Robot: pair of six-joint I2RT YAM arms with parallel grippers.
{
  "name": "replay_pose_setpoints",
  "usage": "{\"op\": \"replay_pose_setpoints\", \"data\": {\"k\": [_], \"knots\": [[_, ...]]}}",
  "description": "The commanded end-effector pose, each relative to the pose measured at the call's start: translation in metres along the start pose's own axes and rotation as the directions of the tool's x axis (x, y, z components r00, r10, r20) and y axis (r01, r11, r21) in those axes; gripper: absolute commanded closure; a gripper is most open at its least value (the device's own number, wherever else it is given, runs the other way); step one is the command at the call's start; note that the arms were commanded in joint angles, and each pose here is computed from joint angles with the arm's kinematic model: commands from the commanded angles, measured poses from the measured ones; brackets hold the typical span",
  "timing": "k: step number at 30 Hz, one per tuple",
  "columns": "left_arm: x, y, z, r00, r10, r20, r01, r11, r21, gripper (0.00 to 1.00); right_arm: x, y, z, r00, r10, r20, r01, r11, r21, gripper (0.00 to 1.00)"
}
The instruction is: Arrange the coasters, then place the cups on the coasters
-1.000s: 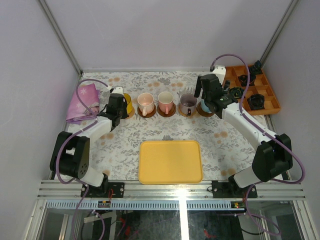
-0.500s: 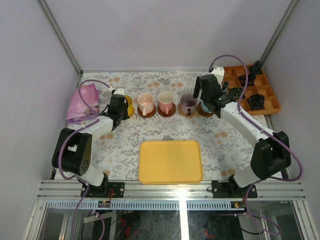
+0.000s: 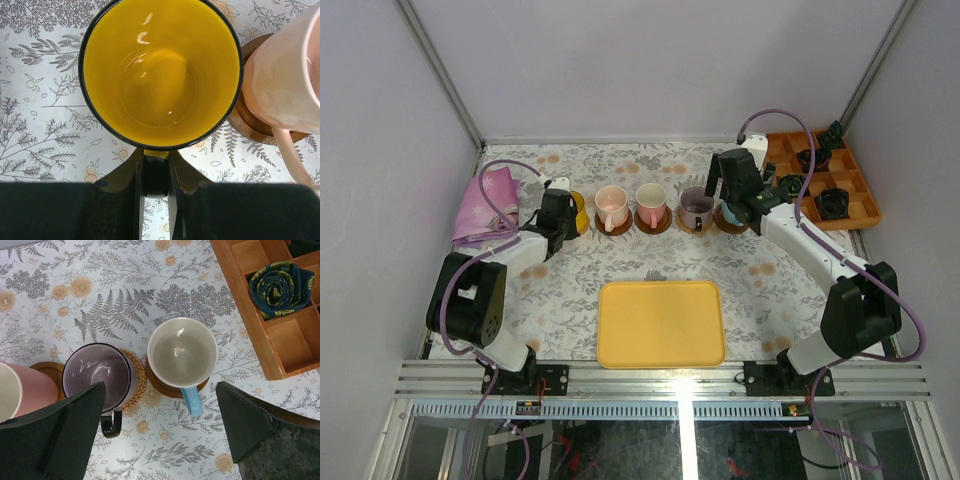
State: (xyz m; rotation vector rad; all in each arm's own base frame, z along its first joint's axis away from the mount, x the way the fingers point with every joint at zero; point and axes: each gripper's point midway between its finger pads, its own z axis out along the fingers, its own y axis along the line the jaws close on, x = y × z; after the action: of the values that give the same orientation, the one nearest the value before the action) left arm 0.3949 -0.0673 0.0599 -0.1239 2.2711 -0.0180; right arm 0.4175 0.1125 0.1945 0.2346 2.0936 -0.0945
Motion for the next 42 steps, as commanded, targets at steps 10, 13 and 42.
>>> {"op": "replay_pose_setpoints", "data": {"k": [10, 13, 42], "knots": [[-0.021, -0.002, -0.010, 0.997, -0.055, 0.058, 0.055, 0.998, 0.010, 0.57, -0.015, 0.006, -0.002, 0.999, 0.040, 0.022, -0.039, 0.999, -0.023, 0.00], [-0.019, 0.001, -0.013, 0.997, -0.054, 0.053, 0.055, 0.999, 0.000, 0.45, -0.014, 0.008, -0.001, 0.999, 0.041, 0.017, -0.041, 0.999, -0.028, 0.00], [0.004, 0.021, -0.043, 0.998, -0.055, -0.031, 0.053, 0.995, -0.081, 0.39, -0.007, 0.002, -0.008, 0.997, 0.072, 0.013, -0.071, 0.997, -0.028, 0.00]]}}
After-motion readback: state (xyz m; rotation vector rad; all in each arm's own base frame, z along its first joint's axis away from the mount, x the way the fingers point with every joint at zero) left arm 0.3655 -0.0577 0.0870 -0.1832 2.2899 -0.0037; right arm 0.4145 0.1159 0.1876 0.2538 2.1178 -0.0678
